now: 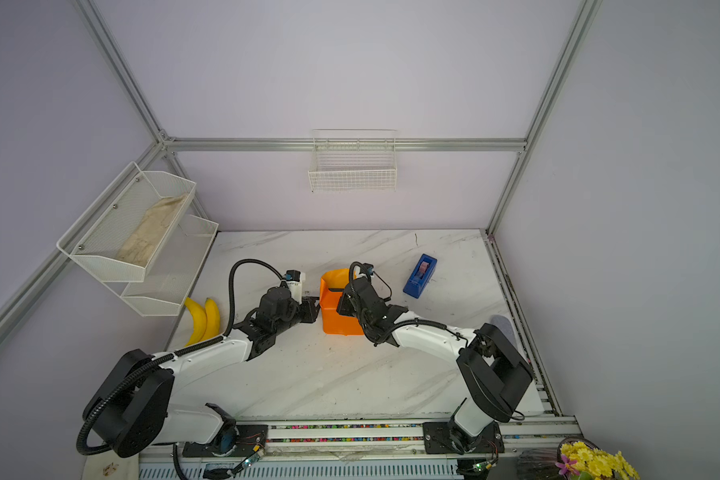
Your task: Wrap the gift box in paper
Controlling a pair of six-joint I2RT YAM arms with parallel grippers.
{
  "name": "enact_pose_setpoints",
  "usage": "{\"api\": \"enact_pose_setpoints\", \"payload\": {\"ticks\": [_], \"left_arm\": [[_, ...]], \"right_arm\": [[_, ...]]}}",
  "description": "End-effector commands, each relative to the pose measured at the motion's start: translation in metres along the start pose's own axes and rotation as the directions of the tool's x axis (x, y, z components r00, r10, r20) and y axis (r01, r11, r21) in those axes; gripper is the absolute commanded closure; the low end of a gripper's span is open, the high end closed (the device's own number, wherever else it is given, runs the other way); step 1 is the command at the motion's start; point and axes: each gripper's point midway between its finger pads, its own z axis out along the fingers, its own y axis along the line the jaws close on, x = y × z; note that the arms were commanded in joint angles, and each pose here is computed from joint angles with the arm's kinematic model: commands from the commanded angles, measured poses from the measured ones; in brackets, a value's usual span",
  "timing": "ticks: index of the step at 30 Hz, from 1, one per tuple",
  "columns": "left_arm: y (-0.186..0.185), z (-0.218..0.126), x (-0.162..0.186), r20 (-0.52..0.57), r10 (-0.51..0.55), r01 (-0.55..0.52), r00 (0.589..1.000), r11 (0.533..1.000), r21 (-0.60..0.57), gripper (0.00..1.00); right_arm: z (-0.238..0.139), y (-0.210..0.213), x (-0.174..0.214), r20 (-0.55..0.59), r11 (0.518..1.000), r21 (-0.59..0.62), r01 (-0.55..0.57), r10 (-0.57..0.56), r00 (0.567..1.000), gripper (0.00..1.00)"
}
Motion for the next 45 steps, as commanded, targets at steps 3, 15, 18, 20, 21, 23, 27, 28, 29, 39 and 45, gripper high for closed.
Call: {"api": "enact_pose_setpoints", "payload": {"ticks": [3,15,18,20,21,23,27,28,29,39,45], "left_arm": [[-0.028,-0.009,-0.032,0.117,0.023,-0.034,0.993,0.995,0.095,0.68],[-0.025,-0.010,-0.029,0.132,0.010,-0.022,0.991,0.996,0.090,0.69],[-0.023,-0.006,-0.024,0.115,0.011,-0.021,0.993,0.996,0.085,0.69],[-0.020,-0.002,-0.018,0.096,0.010,-0.018,0.995,0.997,0.077,0.69],[-0.018,0.000,-0.014,0.087,0.008,-0.015,0.996,0.997,0.074,0.69],[-0.017,0.003,-0.009,0.068,0.006,-0.011,0.998,0.997,0.075,0.68],[-0.013,0.010,0.003,0.030,0.006,-0.008,1.000,0.998,0.069,0.67],[-0.012,0.012,0.006,0.019,0.006,-0.007,1.000,0.998,0.066,0.67],[-0.011,0.012,0.009,0.010,0.007,-0.008,1.000,0.998,0.063,0.67],[0.000,0.013,0.043,-0.150,0.039,-0.035,0.988,0.999,0.025,0.65],[0.015,0.015,0.065,-0.273,0.045,-0.060,0.961,0.997,-0.048,0.65]], "right_arm": [[0.001,-0.023,0.024,-0.085,0.996,0.087,0.013,-0.005,0.996,1.00],[0.003,-0.023,0.026,-0.093,0.996,0.084,0.003,0.005,0.996,1.00],[0.003,-0.023,0.026,-0.093,0.997,0.083,0.003,0.005,0.996,1.00],[0.003,-0.023,0.027,-0.096,0.996,0.086,0.004,0.004,0.995,1.00],[0.002,-0.023,0.026,-0.095,0.996,0.085,0.004,0.004,0.995,1.00],[0.002,-0.022,0.026,-0.092,0.997,0.081,0.002,0.006,0.996,1.00],[0.001,-0.024,0.026,-0.093,0.997,0.083,0.001,0.007,0.996,1.00],[0.001,-0.024,0.026,-0.093,0.996,0.084,0.002,0.006,0.996,1.00],[0.001,-0.024,0.026,-0.092,0.997,0.083,0.002,0.006,0.996,1.00],[-0.010,-0.017,0.015,-0.067,0.998,0.068,-0.010,0.014,0.998,1.00],[-0.027,0.008,-0.011,-0.023,1.000,0.008,-0.027,0.027,0.999,1.00]]}}
